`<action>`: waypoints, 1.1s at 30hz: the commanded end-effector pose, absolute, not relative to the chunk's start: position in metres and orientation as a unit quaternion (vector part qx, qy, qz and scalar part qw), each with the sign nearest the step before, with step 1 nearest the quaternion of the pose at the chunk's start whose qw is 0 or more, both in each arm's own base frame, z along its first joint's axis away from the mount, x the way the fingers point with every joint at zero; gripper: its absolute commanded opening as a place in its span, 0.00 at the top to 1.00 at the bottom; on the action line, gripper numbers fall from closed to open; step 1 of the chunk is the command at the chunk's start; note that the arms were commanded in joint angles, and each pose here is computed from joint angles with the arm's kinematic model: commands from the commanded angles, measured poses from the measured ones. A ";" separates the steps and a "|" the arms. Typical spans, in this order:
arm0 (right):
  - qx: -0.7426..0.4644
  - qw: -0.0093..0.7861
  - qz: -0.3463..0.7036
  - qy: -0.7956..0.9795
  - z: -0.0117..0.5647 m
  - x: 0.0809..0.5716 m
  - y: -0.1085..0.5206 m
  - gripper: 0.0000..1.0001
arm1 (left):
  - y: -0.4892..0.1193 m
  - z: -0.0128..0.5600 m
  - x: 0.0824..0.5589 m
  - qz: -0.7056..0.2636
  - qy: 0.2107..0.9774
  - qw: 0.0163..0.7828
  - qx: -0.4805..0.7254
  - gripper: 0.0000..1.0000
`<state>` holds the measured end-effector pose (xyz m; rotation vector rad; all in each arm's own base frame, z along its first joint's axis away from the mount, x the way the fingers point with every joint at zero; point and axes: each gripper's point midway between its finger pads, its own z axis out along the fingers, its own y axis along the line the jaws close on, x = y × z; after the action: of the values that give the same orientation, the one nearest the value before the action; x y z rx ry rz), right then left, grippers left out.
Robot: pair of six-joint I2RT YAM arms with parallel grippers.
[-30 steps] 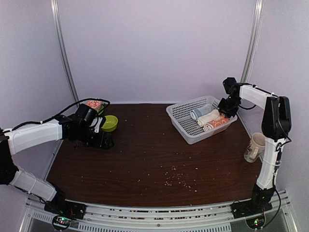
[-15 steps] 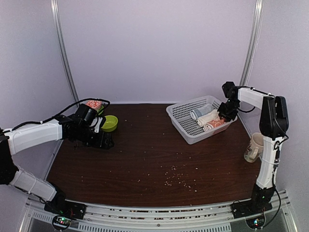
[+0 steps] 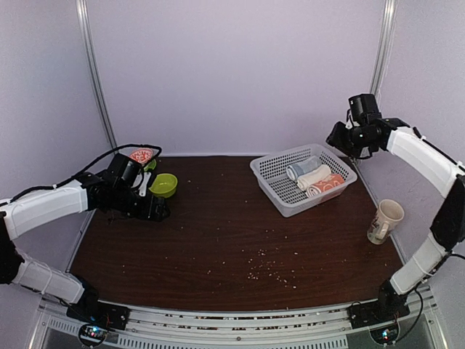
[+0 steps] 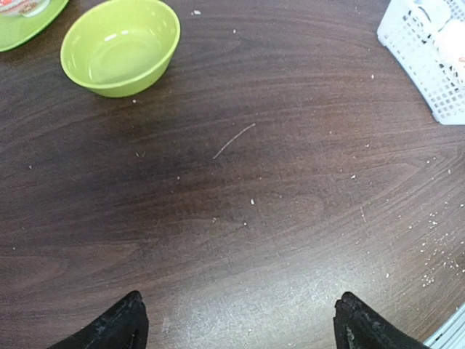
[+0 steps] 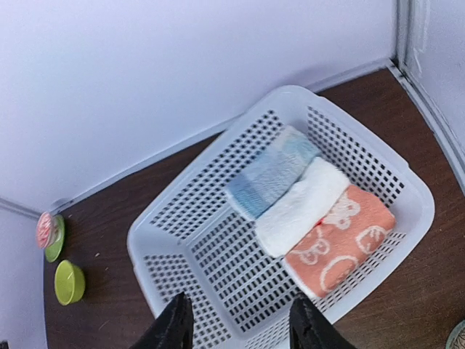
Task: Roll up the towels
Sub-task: Adjust the towel in the storage box, then move the bin to the corner of the board.
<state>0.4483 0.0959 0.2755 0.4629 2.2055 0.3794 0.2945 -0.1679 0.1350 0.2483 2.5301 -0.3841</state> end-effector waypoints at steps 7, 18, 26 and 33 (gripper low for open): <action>0.082 0.418 0.167 0.889 0.198 0.321 0.157 0.60 | -0.149 0.179 0.298 -0.130 0.921 0.361 0.065 0.09; 0.093 0.316 0.161 0.930 0.075 0.296 0.189 0.66 | -0.147 0.175 0.296 -0.150 0.922 0.356 0.015 0.11; 0.105 0.316 0.146 0.932 0.061 0.343 0.221 0.66 | -0.147 0.164 0.289 -0.153 0.931 0.333 0.007 0.11; 0.107 0.325 0.111 0.933 0.061 0.383 0.239 0.67 | -0.146 0.156 0.285 -0.155 0.932 0.327 0.005 0.11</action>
<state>0.3628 0.2356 0.0555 0.2570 2.4883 0.3643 0.2875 -0.1477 0.1608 0.0305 2.4384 -0.3887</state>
